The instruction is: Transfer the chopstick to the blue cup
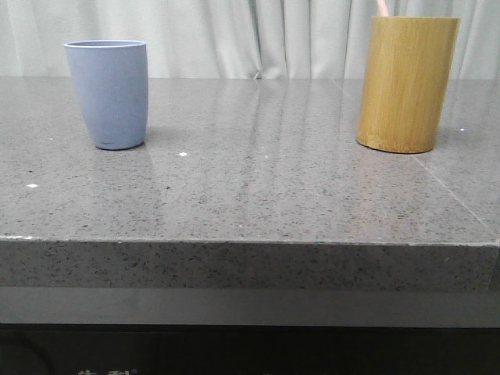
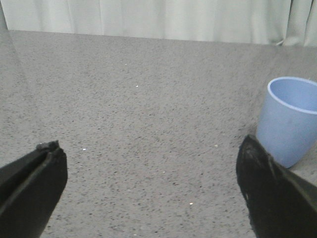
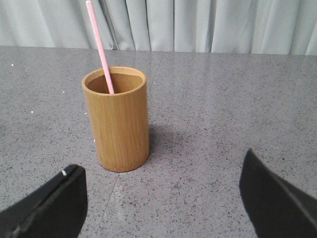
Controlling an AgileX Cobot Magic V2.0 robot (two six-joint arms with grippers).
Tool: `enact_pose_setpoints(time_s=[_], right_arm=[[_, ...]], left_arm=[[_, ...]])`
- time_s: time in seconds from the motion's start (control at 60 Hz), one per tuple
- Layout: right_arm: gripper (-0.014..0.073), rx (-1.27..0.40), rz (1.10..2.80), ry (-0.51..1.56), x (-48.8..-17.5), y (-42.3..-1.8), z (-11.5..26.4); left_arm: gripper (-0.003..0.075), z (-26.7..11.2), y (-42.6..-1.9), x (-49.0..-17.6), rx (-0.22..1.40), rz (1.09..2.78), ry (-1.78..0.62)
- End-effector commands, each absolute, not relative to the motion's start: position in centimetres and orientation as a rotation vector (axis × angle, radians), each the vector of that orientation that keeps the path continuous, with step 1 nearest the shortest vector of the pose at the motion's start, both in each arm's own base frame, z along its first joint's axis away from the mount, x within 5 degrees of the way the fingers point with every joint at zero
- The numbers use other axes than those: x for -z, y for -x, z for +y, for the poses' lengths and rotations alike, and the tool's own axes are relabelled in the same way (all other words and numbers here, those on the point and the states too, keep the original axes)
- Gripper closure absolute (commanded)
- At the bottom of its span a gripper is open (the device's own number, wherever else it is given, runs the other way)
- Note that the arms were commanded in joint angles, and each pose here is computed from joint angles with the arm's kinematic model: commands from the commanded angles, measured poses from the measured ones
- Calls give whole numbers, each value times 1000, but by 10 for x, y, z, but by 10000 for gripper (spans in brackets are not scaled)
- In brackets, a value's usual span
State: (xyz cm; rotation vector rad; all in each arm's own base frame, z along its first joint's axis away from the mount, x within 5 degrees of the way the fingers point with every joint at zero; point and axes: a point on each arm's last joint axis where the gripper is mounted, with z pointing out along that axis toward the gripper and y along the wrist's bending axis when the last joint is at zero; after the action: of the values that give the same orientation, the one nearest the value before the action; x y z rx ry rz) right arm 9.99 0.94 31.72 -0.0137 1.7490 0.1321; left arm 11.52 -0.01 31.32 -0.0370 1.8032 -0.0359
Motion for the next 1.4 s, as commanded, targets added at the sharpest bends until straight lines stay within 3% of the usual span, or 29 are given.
enact_pose_setpoints(time_s=[0.0, 0.117, 0.3, 0.6, 0.9, 1.267, 1.383], right_arm=[[-48, -126, 1643, 6, -336, -101, 8], [-48, -126, 1643, 6, -336, -101, 8], [-48, -126, 1643, 6, -336, -101, 8], [-48, -126, 1649, 6, -335, -101, 8], [-48, -126, 1649, 6, -335, -101, 8], [-48, -126, 1649, 6, -335, -101, 8], [-48, -126, 1649, 6, -335, -101, 8]], left_arm=[[29, -1, -121, -334, 81, 1734, 71], [29, -2, -141, -349, 87, 1861, 62], [29, -19, -205, -384, 183, 2109, -4], [29, -73, -278, -413, 274, 2301, -248], [29, -103, -332, -404, 277, 2448, -347], [31, -111, -372, -363, 220, 2589, -373], [116, -113, -377, -356, 217, 2604, -377]])
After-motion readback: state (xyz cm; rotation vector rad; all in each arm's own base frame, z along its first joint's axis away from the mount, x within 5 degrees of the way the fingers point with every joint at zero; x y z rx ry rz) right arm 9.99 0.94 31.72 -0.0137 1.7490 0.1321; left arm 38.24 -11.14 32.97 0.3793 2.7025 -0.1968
